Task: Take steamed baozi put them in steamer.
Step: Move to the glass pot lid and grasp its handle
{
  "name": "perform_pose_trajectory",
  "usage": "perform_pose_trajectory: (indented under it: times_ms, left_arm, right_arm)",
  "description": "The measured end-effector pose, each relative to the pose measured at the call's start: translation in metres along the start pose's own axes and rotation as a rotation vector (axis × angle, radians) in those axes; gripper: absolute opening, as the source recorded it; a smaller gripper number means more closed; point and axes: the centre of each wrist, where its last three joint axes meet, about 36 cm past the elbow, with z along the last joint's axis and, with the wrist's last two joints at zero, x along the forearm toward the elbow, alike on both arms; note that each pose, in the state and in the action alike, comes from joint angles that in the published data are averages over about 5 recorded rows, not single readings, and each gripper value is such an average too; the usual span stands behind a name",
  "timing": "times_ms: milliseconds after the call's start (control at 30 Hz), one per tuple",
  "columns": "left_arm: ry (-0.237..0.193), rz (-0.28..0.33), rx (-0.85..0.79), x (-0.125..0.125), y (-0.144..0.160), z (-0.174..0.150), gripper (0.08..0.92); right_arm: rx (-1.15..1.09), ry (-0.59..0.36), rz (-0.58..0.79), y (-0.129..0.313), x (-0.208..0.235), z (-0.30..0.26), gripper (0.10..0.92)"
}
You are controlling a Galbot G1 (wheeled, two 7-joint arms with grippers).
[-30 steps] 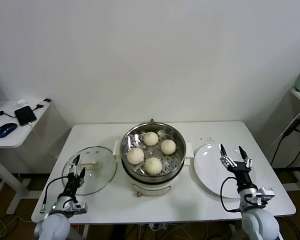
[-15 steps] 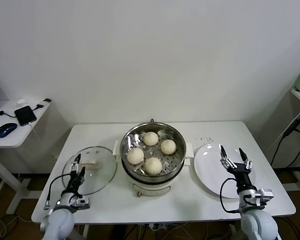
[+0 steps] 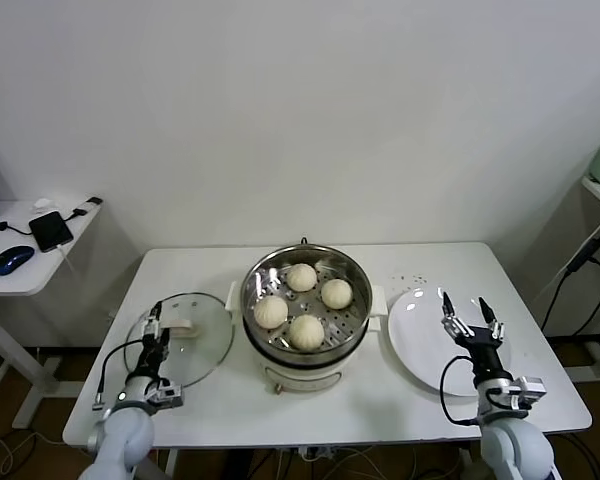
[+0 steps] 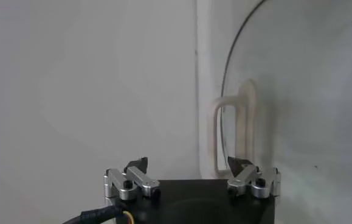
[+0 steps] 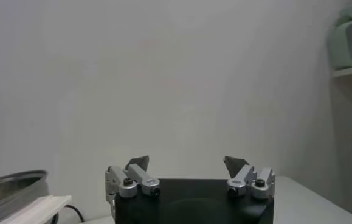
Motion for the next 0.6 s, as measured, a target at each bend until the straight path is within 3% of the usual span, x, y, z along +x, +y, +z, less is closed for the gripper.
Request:
perform_pose_trajectory:
  times_ms: [600]
  left_arm:
    - [0.025, -0.007, 0.013, -0.019, 0.002, -0.012, 0.823]
  right_arm:
    - [-0.005, 0.006, 0.007, 0.0, -0.002, 0.005, 0.823]
